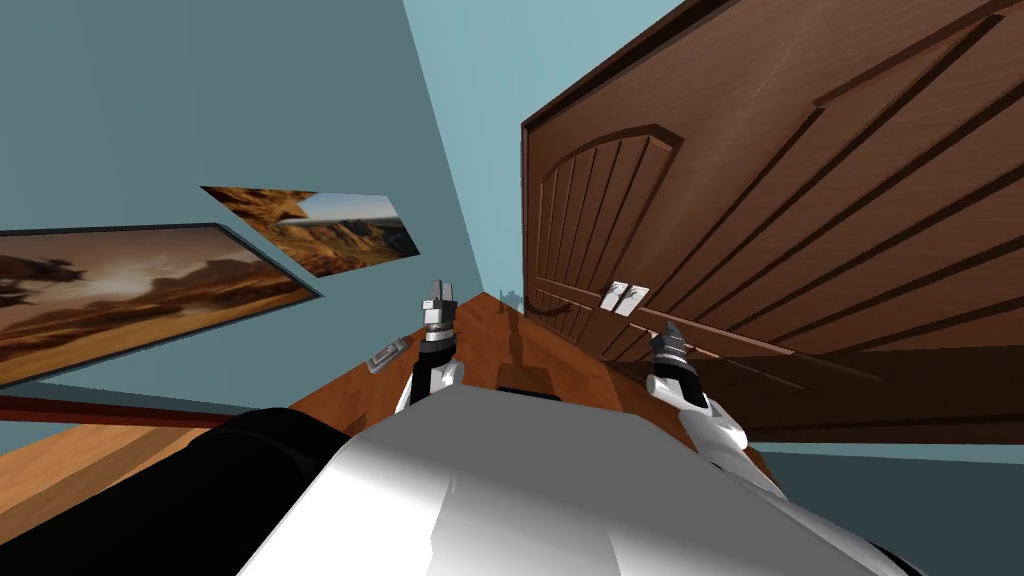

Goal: Pull the door open

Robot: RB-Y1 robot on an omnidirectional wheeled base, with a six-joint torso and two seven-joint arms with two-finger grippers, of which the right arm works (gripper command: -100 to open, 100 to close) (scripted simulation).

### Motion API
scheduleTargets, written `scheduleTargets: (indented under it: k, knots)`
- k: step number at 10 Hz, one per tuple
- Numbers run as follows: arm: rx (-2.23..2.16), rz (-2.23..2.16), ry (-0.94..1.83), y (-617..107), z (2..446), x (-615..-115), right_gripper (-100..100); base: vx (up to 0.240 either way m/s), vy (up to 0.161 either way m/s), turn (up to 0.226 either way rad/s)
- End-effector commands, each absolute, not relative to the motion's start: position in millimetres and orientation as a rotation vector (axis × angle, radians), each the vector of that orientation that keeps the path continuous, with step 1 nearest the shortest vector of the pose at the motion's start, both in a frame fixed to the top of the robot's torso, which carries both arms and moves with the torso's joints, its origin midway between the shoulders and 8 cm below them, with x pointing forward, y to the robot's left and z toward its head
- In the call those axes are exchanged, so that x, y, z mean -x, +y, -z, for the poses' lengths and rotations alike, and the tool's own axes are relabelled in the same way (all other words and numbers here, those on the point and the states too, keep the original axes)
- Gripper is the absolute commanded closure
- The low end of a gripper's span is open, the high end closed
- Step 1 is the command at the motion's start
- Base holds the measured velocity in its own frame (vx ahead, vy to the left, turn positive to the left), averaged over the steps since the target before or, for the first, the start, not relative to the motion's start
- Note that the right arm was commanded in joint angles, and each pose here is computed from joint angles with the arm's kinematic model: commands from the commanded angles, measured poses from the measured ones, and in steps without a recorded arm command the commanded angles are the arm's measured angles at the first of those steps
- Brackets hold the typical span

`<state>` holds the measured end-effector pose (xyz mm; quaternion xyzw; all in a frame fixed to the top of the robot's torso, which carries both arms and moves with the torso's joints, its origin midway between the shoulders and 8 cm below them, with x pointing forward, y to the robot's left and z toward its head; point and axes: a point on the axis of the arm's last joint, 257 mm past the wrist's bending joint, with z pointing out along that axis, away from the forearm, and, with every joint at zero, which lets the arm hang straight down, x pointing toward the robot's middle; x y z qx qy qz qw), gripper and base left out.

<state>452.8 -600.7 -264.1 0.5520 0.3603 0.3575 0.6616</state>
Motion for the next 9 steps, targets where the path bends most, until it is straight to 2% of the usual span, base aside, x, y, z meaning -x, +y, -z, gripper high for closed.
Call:
scheduleTargets:
  k: [1,6,9]
  knots:
    - [-1.267,-0.796,0.811,-607,270,-451,-100,0.059,-0.016,0.042]
    - [-1.324,-0.757,0.778,-633,279,-444,-100,0.050,-0.011,0.055]
    - [-1.374,-0.725,0.746,-654,286,-438,-100,0.083,-0.018,0.101]
